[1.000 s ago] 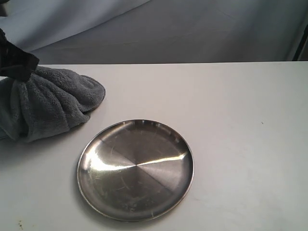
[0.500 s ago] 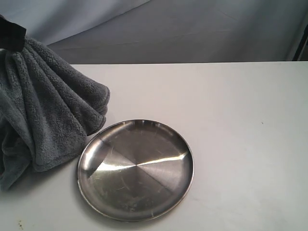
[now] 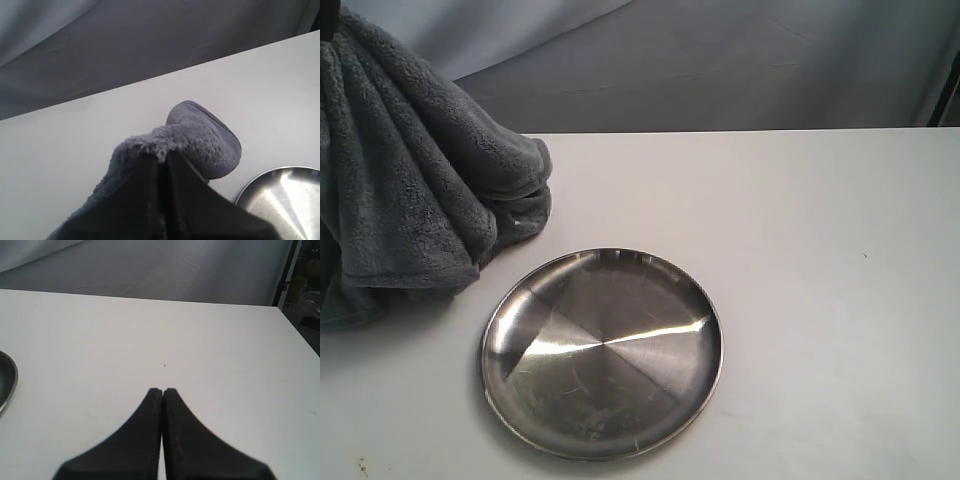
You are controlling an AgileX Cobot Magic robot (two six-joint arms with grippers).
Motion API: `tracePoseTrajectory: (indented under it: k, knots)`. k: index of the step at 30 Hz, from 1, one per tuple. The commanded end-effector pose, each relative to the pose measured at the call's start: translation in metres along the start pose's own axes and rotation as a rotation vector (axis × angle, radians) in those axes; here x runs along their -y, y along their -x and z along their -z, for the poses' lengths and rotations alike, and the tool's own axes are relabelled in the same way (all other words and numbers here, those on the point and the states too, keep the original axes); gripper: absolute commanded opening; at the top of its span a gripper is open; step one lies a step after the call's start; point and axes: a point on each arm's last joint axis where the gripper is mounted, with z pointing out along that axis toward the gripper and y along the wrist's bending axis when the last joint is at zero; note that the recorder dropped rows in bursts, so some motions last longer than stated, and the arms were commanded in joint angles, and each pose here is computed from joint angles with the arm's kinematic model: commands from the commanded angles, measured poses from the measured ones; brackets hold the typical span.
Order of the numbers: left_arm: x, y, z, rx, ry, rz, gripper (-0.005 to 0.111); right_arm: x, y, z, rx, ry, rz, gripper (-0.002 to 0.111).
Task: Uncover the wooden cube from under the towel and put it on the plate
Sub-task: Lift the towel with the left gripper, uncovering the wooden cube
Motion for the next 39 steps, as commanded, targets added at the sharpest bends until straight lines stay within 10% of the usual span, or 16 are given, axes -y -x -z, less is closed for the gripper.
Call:
tracePoseTrajectory:
  k: [1, 22, 39]
  knots:
    - [-0.001, 0.008, 0.007, 0.085, 0.024, 0.006, 0.000, 0.000, -0.001, 0.000, 0.004, 0.002, -0.007, 0.000]
    - [0.000, 0.028, 0.053, 0.347, 0.110, -0.006, 0.000, 0.000, -0.001, 0.000, 0.004, 0.002, -0.007, 0.000]
    - [0.006, 0.049, 0.150, 0.832, 0.299, -0.068, 0.000, 0.000, -0.001, 0.000, 0.004, 0.002, -0.007, 0.000]
